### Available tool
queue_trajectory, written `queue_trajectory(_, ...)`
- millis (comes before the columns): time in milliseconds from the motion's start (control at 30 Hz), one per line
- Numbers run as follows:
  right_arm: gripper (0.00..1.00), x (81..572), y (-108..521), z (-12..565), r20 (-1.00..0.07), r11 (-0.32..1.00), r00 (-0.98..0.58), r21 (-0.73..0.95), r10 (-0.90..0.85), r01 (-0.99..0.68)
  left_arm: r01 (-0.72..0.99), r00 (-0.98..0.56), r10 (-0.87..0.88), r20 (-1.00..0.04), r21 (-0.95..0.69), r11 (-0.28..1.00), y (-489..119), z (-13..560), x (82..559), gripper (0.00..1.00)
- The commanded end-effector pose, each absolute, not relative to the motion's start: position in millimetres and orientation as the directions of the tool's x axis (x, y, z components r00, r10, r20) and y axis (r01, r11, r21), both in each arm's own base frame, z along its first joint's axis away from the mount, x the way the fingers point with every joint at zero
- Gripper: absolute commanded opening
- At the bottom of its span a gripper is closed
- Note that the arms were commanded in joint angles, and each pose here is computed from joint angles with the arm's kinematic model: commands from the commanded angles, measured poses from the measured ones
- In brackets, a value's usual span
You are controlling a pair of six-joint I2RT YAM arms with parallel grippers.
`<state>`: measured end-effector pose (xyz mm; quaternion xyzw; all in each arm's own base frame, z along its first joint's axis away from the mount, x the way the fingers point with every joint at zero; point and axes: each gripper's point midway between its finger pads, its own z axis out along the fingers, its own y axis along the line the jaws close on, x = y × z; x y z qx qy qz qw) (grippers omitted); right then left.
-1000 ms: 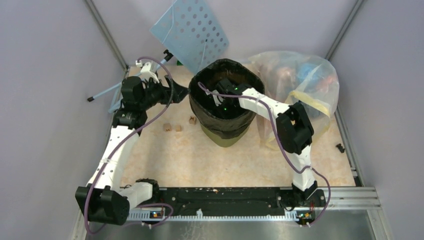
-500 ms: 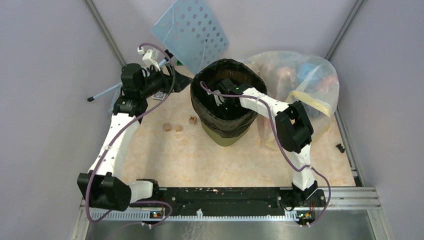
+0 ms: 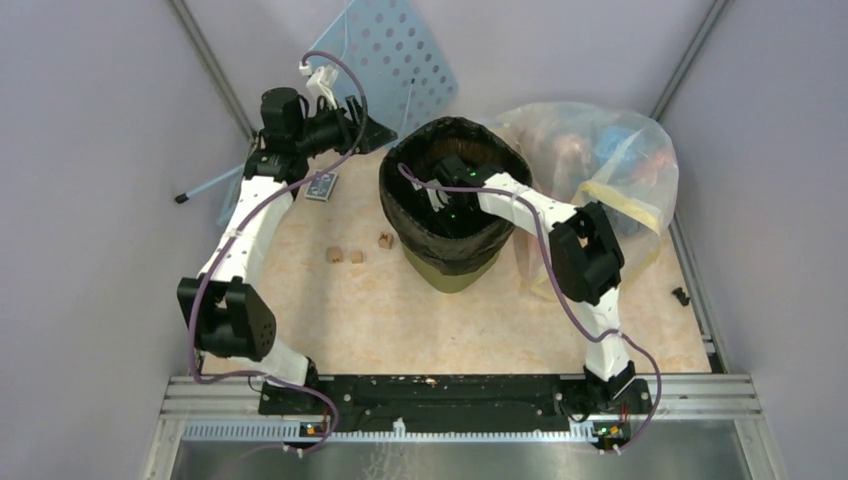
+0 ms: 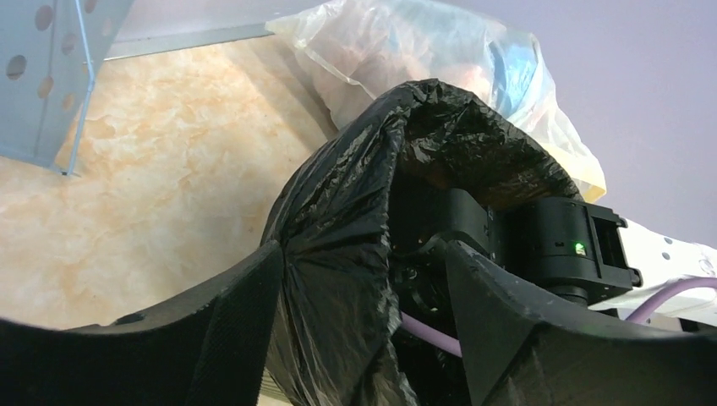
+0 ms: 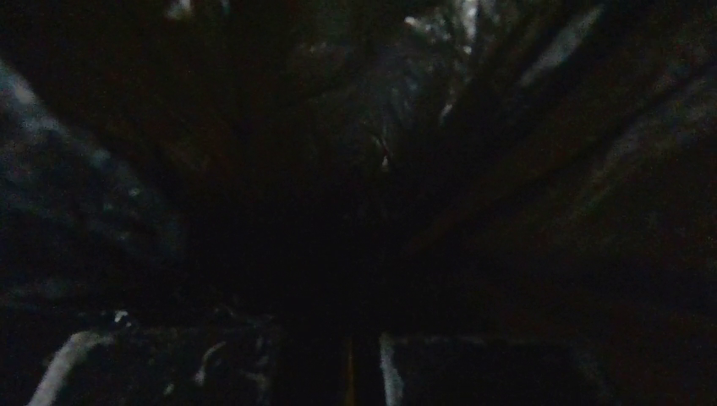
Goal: Put the trash bags into the trash bin
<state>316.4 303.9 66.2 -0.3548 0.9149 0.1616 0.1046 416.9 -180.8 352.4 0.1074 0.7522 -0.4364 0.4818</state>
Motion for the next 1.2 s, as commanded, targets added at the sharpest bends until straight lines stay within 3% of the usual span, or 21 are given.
queue_trajectory(0,0.0,323,302,60,-0.288,0.677,-0.699,0.188,-0.655,-0.712,0.658,-0.483,-0.244,-0.841,-0.532,0.533,-190,374,423,0.71)
queue_trajectory(233,0.0,322,303,61,-0.288,0.666,-0.691,0.194,-0.663,-0.72,0.697,-0.559,-0.196,-0.806,-0.585,0.414,-211,363,431,0.53)
queue_trajectory(567,0.0,322,297,44,-0.234,0.648,-0.665,0.155,-0.709,-0.745,0.707,-0.601,-0.16,-0.783,-0.614,0.352,-221,354,430,0.57)
queue_trajectory(733,0.0,322,296,35,-0.206,0.638,-0.653,0.144,-0.729,-0.757,0.706,-0.611,-0.15,-0.777,-0.621,0.339,-222,352,429,0.52)
queue_trajectory(967,0.02,324,307,58,-0.273,0.63,-0.644,0.15,-0.714,-0.762,0.685,-0.629,-0.145,-0.764,-0.633,0.361,-221,345,433,0.44)
queue_trajectory(1167,0.12,325,315,105,-0.393,0.633,-0.628,0.137,-0.672,-0.762,0.677,-0.616,-0.158,-0.771,-0.622,0.395,-218,350,436,0.47)
